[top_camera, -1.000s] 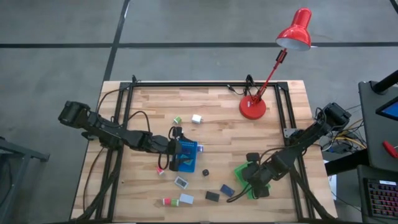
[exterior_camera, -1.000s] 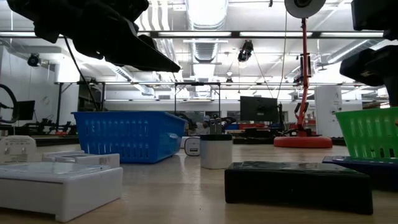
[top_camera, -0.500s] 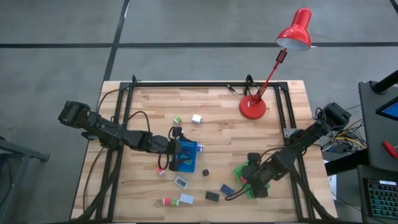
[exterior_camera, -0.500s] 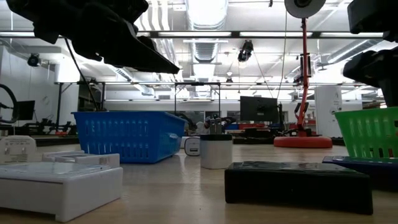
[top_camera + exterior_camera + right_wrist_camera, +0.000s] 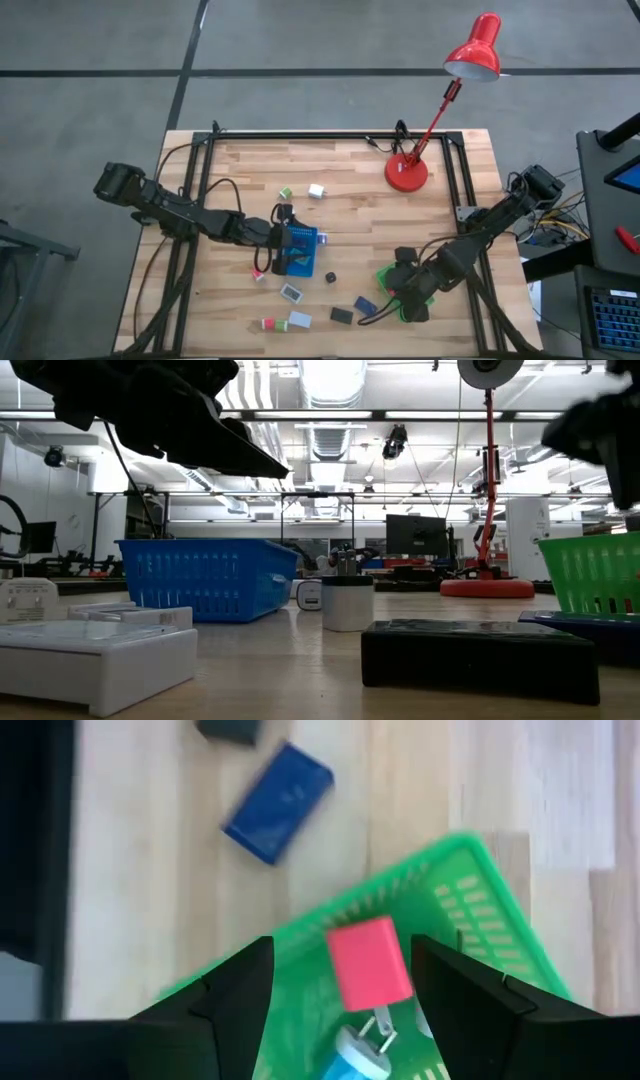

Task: Pick & Place Office items
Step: Put the violet digital clock into the blue bin

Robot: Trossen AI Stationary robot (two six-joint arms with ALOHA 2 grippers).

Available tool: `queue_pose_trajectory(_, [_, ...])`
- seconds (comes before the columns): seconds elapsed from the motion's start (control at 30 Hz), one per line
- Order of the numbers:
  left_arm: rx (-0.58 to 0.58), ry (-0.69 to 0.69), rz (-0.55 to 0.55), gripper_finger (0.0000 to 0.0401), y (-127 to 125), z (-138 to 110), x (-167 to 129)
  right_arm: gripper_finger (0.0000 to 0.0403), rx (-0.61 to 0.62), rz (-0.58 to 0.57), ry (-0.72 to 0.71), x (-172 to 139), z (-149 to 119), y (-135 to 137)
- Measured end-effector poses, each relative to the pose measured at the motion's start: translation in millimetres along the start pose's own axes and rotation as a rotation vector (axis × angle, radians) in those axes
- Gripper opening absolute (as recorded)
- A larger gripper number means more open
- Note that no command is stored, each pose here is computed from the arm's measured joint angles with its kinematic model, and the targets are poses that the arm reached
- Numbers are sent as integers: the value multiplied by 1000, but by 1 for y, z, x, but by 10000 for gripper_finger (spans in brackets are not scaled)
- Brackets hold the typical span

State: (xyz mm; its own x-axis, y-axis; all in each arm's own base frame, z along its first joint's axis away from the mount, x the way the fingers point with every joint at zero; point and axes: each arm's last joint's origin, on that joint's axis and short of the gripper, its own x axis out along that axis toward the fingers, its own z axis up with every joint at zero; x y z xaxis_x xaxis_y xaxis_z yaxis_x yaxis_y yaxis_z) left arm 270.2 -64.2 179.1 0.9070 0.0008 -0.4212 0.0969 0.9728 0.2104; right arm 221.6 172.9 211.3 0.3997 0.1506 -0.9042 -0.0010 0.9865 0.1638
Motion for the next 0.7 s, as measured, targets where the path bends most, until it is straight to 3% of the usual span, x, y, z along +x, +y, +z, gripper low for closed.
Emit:
queue_pose_trajectory(0.27, [4,1,0,346,0,0,0,231,7,68,-42,-11,22,17])
queue_pose_trajectory(0.47, [16,6,-3,346,0,-1,0,231,3,59,19,16,39,36])
queue_pose_trajectory(0.7, [21,27,-8,346,-1,-3,0,231,38,-62,146,51,53,47])
